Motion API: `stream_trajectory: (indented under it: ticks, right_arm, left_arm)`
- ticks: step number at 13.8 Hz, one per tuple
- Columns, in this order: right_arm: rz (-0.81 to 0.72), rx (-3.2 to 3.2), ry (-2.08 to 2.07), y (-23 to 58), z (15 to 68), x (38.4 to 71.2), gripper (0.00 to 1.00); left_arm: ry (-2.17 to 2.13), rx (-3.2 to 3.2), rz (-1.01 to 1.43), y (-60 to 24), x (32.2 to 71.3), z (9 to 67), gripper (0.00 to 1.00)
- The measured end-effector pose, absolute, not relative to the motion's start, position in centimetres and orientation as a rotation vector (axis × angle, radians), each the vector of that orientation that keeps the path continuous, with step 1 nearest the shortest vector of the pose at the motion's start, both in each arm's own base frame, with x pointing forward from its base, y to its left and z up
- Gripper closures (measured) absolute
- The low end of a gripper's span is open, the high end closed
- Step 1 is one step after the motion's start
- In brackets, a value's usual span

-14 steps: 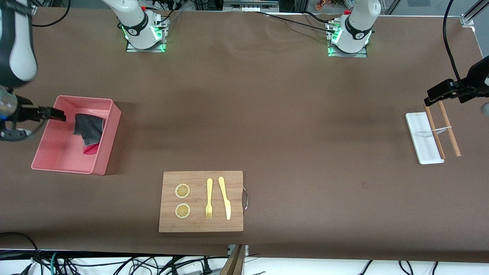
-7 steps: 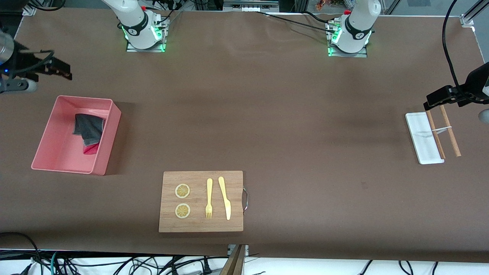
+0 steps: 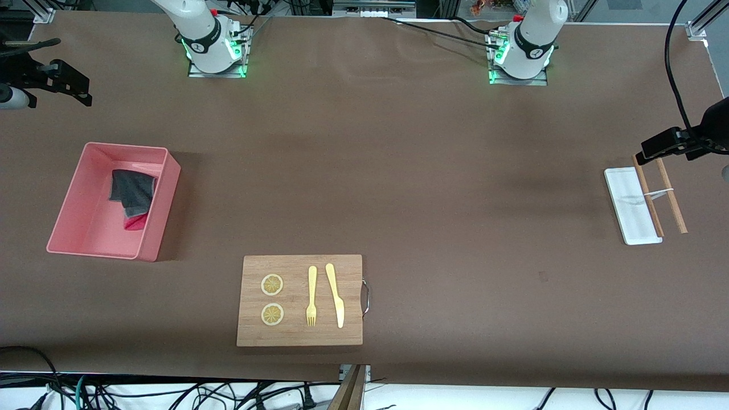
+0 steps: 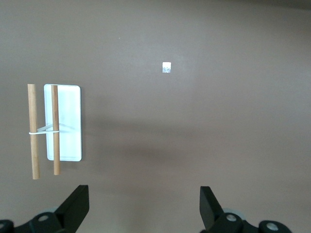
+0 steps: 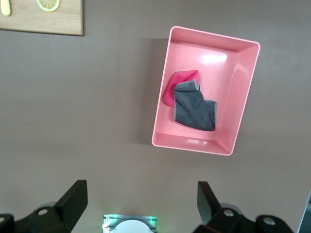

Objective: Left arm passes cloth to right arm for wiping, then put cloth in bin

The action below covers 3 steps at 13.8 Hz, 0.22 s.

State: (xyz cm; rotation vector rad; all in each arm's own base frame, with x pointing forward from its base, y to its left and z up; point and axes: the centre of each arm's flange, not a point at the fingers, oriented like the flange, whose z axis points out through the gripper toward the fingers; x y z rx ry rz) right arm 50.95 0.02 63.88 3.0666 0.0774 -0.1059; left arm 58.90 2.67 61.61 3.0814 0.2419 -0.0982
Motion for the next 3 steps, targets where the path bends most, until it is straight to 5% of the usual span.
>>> stream_trajectory:
  ticks: [3]
  right_arm:
    - [-0.114,3.066,0.041,0.08,63.59,51.11,0.0]
  left_arm:
    - [0.247,3.079,-0.089,3.06,58.94,61.69,0.0]
